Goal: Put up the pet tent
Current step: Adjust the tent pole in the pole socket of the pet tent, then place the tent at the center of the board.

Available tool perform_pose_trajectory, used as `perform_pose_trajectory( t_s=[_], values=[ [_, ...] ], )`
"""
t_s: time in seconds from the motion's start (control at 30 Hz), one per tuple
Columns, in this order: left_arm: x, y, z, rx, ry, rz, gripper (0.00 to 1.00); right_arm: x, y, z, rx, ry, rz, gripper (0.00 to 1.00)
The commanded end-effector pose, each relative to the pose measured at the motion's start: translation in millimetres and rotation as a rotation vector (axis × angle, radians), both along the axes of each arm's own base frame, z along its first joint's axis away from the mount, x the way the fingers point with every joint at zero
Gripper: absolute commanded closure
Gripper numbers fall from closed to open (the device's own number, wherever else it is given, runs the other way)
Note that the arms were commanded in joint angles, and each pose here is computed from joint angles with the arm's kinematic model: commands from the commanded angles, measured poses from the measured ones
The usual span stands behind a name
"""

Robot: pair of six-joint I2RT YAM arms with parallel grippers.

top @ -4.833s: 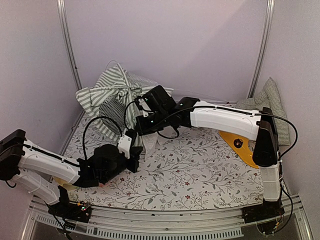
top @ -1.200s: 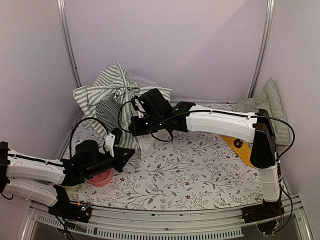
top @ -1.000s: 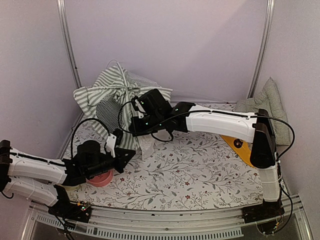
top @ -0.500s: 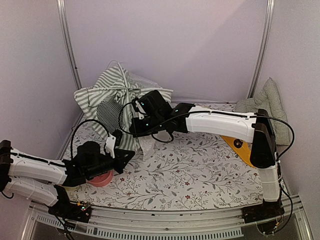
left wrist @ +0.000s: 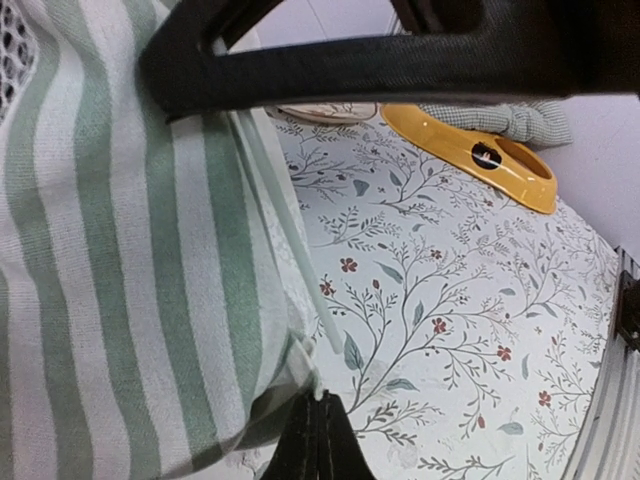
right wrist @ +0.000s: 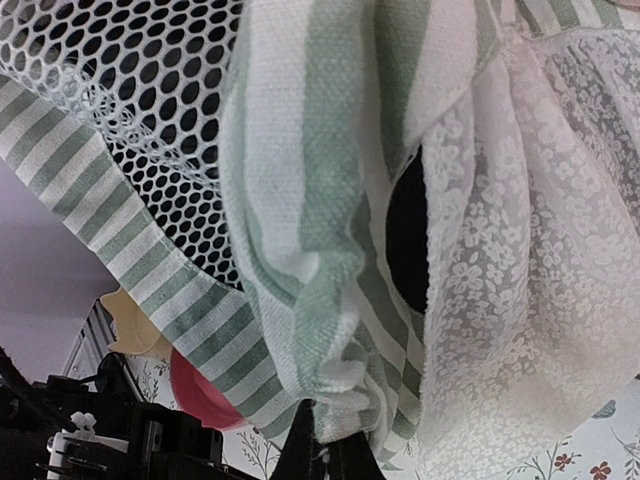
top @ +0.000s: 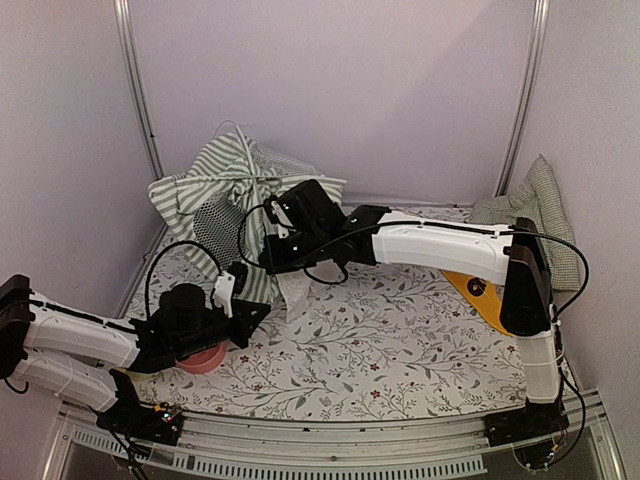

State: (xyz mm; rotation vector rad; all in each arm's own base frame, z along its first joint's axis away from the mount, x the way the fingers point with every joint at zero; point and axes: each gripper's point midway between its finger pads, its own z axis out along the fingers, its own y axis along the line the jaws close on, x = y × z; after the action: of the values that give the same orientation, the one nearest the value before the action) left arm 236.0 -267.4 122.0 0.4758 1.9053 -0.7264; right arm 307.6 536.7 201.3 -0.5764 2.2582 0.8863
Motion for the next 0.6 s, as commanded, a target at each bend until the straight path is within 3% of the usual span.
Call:
perform_pose_trajectory(
  t_s=[0.0,0.57],
  values=[
    [-8,1,-1,-0.016,0.020,-0.031,1.00,34,-11,49,0.106,-0.113,-0.087,1.00],
    [-7,-2,34,-0.085,-0.039,-0.051,1.00,34,-4,29,0.103,-0.083,-0.086,1.00]
  ],
)
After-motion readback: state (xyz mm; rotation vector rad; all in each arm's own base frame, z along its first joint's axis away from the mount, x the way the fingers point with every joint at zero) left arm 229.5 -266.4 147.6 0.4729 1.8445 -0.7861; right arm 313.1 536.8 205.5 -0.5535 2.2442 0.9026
